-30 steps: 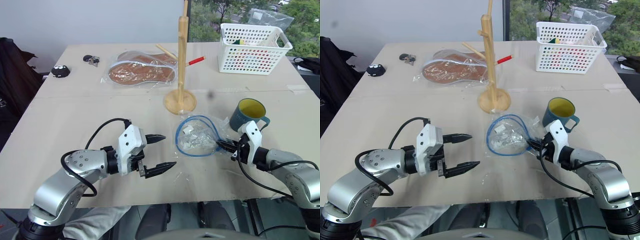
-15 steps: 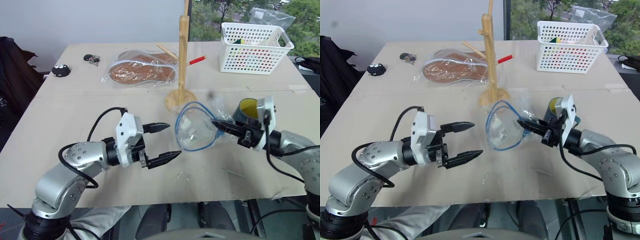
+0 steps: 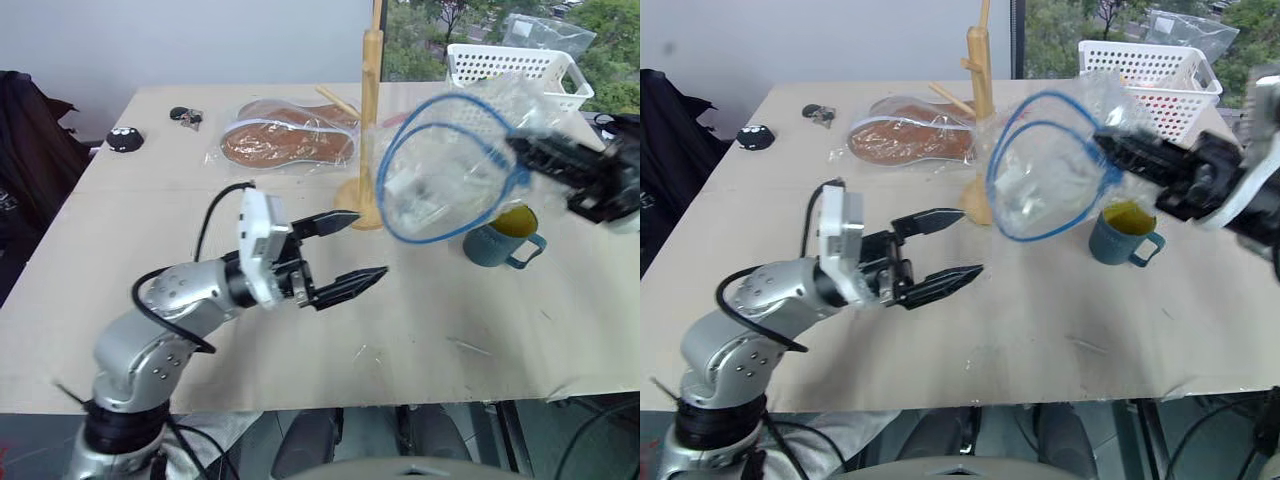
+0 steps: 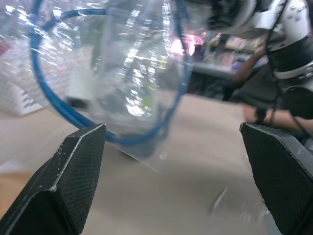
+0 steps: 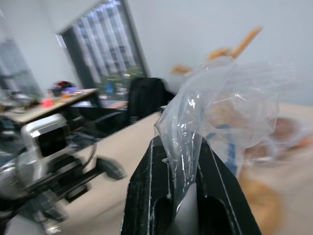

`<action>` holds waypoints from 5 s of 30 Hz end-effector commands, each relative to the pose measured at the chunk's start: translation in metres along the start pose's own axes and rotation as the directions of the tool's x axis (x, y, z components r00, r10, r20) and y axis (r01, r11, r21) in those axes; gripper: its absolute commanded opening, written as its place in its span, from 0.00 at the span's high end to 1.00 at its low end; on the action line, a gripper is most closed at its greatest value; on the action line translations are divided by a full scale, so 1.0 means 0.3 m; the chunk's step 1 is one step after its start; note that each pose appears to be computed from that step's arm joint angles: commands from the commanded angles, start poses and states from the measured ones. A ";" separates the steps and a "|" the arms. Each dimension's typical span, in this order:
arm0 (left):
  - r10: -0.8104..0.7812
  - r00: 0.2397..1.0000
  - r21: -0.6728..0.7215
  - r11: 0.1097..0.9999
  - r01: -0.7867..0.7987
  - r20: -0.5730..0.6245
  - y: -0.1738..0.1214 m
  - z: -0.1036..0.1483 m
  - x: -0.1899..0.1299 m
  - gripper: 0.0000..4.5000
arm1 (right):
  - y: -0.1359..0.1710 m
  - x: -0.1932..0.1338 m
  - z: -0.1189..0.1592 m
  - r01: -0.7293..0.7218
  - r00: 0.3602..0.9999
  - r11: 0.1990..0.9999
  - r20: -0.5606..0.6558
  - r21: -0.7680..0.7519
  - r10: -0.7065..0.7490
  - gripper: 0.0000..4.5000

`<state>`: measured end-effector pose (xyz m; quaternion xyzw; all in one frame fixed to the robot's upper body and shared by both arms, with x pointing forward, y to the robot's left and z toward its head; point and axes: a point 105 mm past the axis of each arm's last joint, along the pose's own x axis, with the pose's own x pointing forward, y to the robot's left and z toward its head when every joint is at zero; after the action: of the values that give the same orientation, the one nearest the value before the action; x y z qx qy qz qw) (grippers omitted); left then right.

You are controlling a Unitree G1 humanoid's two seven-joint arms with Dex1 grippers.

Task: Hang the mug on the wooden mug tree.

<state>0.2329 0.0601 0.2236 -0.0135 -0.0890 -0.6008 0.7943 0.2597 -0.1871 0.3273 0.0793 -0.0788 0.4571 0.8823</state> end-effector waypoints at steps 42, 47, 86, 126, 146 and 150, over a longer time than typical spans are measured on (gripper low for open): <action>-0.167 0.976 0.169 0.967 0.190 -0.142 0.057 -0.170 0.315 0.00 | -0.157 -0.546 -0.411 0.704 0.578 0.639 -0.274 -0.310 -0.769 0.01; -0.168 0.964 0.162 0.966 0.203 -0.205 0.046 -0.200 0.305 0.00 | -0.177 -0.367 -0.545 0.845 0.476 0.492 -0.126 -0.209 -0.871 0.01; -0.112 0.972 0.186 0.971 0.151 -0.208 0.055 -0.165 0.282 0.00 | -0.321 -0.191 -0.698 0.813 0.562 0.546 0.029 -0.201 -0.827 0.99; 0.512 0.714 0.080 0.784 -0.616 0.477 0.092 0.001 -0.095 0.00 | -0.347 0.443 -0.153 -0.342 0.901 0.629 -0.434 -0.699 0.008 0.99; 0.522 0.704 0.095 0.768 -0.634 0.481 0.102 0.002 -0.084 0.00 | -0.276 0.595 -0.150 -0.371 0.886 0.566 -0.463 -0.736 -0.021 0.99; 0.523 0.703 0.095 0.767 -0.635 0.482 0.105 0.003 -0.078 0.00 | -0.268 0.605 -0.157 -0.387 0.876 0.564 -0.481 -0.730 -0.021 0.99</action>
<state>0.2603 0.0920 0.2153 -0.0758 -0.3077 -0.2836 0.9051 0.4356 -0.0843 0.2862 -0.4306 -0.0549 0.4778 0.7637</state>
